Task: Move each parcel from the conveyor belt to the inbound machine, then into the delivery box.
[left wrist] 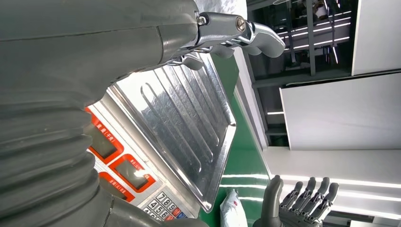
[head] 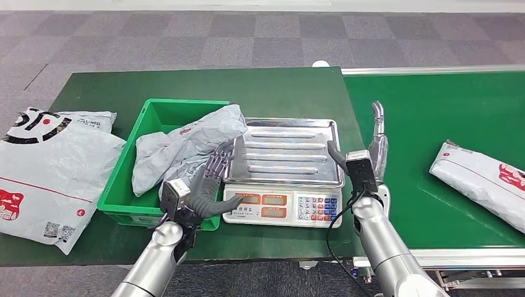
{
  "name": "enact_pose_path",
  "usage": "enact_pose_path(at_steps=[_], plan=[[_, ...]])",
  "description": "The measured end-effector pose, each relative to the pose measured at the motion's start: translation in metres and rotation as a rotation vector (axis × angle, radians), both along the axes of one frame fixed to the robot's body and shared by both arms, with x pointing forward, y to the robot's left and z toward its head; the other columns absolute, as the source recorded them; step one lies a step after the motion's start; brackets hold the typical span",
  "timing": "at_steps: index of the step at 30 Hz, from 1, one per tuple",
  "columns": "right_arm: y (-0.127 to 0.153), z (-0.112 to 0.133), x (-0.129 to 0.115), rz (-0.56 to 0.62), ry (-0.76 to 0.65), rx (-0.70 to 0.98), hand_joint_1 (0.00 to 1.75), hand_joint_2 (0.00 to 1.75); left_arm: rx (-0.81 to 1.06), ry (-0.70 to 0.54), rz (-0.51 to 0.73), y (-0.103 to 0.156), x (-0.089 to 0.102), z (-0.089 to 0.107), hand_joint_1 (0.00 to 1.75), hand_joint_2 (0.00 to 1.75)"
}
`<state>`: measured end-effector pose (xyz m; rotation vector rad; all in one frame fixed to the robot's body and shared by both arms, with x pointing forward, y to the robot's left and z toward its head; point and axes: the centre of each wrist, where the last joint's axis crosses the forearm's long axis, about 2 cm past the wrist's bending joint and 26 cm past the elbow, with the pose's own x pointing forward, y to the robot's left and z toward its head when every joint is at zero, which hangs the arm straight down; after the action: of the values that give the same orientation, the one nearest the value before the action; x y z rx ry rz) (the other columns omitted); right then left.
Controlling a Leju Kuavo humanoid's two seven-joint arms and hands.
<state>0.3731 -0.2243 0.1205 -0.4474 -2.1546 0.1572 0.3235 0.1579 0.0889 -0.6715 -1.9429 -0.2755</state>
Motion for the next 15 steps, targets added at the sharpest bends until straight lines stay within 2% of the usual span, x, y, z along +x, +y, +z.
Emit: enact_pose_path(at_steps=[9, 12, 15], plan=[[-0.010, -0.001, 0.000, -0.054, 0.007, 0.038, 0.00, 1.75, -0.001, 0.000, -0.004, 0.000, 0.000, 0.000, 0.00, 1.75], [-0.023, 0.002, 0.003, -0.107, -0.007, 0.051, 0.00, 1.75, 0.000, 0.000, -0.004, 0.000, 0.000, 0.000, 0.00, 1.75], [-0.048, 0.008, 0.006, -0.192, -0.041, 0.044, 0.00, 1.75, 0.002, 0.003, -0.005, 0.000, 0.001, 0.000, 0.00, 1.75]])
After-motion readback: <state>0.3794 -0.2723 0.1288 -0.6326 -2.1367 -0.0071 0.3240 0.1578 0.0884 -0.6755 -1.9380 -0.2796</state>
